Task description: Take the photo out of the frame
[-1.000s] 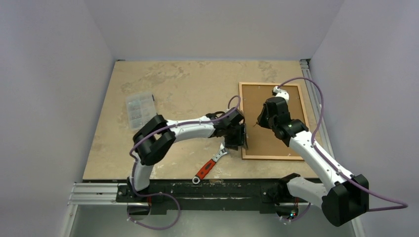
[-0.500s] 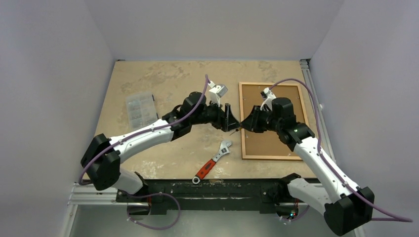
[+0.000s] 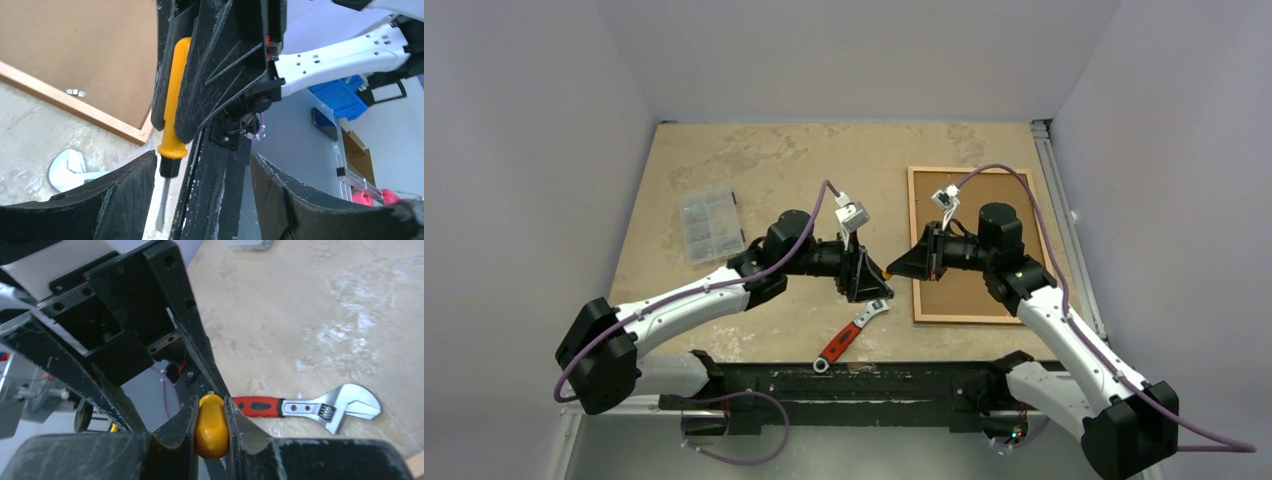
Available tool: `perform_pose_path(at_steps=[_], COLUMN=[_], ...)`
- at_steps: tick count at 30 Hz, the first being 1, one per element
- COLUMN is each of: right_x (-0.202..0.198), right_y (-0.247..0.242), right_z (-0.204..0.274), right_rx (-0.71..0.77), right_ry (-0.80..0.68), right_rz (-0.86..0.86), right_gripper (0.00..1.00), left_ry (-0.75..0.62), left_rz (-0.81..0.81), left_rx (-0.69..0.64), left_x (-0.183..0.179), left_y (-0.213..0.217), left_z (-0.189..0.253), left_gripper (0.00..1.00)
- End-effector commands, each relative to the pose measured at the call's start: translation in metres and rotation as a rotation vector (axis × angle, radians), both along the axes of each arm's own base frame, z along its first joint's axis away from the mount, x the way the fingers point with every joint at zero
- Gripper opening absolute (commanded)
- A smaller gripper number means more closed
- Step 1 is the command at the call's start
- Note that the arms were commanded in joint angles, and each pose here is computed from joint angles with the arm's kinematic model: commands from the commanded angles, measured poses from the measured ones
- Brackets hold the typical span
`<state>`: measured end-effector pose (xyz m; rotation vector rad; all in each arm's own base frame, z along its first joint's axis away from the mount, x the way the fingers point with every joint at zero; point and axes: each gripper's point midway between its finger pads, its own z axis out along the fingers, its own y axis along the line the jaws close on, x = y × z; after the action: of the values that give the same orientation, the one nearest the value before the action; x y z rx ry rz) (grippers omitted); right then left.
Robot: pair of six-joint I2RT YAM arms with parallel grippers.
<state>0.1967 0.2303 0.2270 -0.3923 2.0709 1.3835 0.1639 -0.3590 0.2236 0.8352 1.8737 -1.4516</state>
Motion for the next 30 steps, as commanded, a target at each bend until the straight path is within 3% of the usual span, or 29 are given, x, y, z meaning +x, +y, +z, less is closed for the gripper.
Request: perform_pose_path(at_steps=[1,6,9,11,12,15,17,18,21,25,30], right_x=[-0.029,-0.037,-0.039,-0.039,-0.031,0.0,0.017,0.022,0.024,0.025,0.035], right_y=[0.013,0.014,0.015,0.016,0.016,0.009,0.004,0.004,0.017,0.034,0.038], right_z=[0.038,0.054,0.056,0.056,0.055,0.04,0.041,0.041,0.052,0.064,0.065], right_rx=[0.147,0.175,0.185,0.181,0.164,0.035,0.028,0.05,0.113,0.033,0.04], right_ry=[-0.146,-0.215,-0.22,-0.216,-0.202,-0.043,0.102,0.182,0.291,0.286,0.284], right_rz=[0.221,0.256,0.269,0.261,0.214,-0.02,-0.184,-0.261,-0.318,-0.342,-0.365], right_gripper=[0.0,0.0,0.0,0.0,0.09,0.56,0.77,0.82,0.85,0.86,0.75], left_ry=[-0.062,-0.046,-0.047,-0.062,-0.092,-0.214,-0.316,-0.375,-0.532,-0.561,-0.575], left_rz=[-0.115,-0.17,-0.158,-0.111,-0.05,0.175,0.307,0.354,0.426,0.403,0.398], left_rx=[-0.072,-0.079,-0.08,-0.06,-0.029,0.095,0.155,0.167,0.208,0.224,0.22], left_x=[-0.012,-0.016,-0.013,-0.006,0.004,0.037,0.055,0.06,0.067,0.064,0.063], left_y=[-0.004,-0.007,-0.008,-0.006,-0.003,0.016,0.029,0.033,0.038,0.039,0.041], left_z=[0.02,0.022,0.022,0.02,0.016,0.006,0.006,0.008,0.013,0.013,0.013], left_gripper=[0.65,0.51,0.28,0.03,0.0,0.0,0.0,0.0,0.0,0.0,0.0])
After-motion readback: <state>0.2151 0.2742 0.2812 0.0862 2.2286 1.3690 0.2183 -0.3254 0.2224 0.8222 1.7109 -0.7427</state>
